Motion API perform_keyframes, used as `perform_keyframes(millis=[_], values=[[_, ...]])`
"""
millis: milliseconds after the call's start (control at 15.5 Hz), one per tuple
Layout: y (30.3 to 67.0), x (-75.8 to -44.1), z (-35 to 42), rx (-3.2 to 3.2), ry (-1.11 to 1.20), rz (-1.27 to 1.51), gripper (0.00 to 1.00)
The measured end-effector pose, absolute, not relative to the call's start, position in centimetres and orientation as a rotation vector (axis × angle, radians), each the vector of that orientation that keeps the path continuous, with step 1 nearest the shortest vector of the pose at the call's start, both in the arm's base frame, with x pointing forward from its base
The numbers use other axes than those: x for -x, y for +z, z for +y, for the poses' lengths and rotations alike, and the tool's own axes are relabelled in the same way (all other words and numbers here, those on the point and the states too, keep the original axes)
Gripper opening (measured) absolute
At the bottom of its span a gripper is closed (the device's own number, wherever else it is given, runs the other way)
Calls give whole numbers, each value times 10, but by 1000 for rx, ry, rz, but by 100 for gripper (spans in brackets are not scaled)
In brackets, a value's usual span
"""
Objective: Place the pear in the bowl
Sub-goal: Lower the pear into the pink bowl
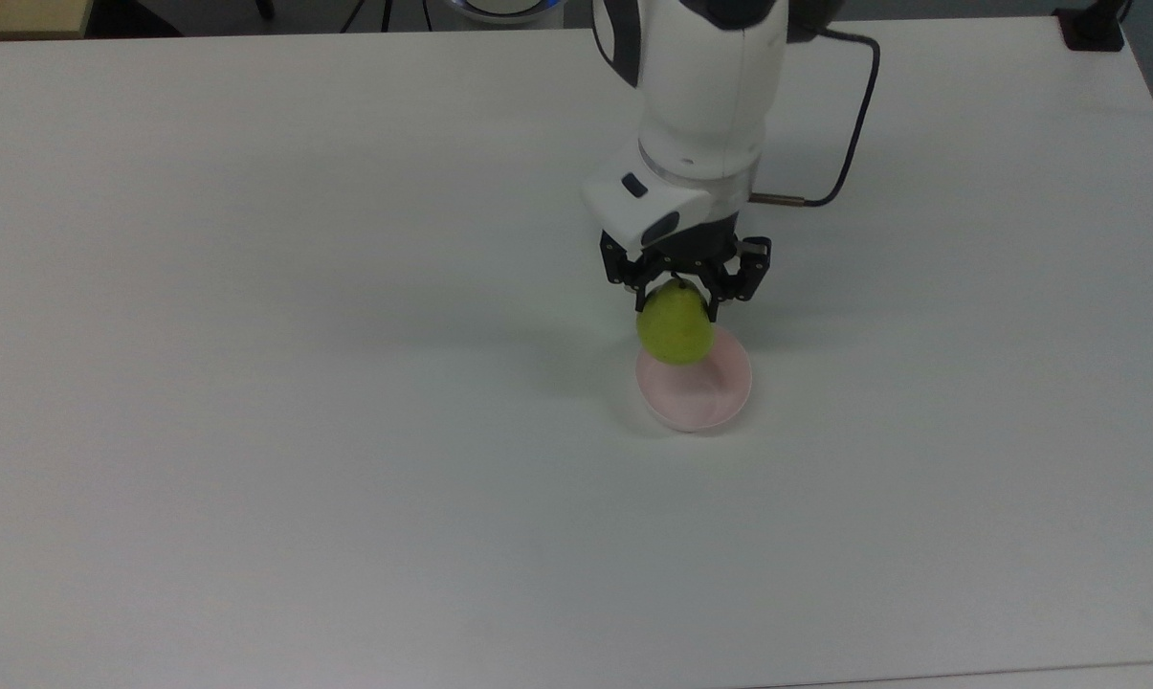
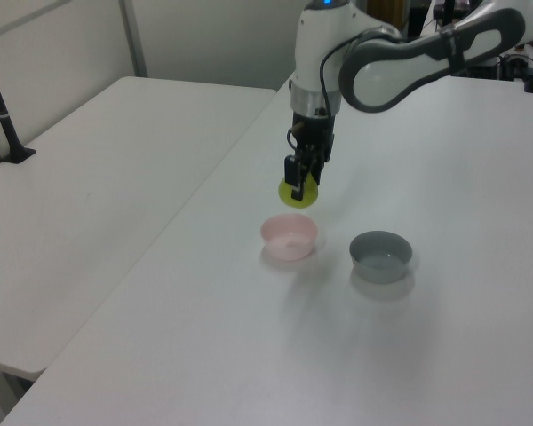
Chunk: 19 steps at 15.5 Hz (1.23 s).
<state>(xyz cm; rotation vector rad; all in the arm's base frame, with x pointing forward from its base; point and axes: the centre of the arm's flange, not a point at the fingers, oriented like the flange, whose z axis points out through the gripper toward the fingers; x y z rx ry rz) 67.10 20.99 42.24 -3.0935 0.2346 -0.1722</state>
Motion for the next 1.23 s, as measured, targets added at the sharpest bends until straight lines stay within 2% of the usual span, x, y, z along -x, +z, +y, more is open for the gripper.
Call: perform_keyframes(millis=[323,646,904,1162,1227], values=[[387,-672,226,3113,-116,251,66],[356,-682,229,3101,-162,285,66],[350,-683,232,3101,-163,290,67],[349,-680,243,3103,-162,266,100],[350,-680,244,3102,-163,265,100]])
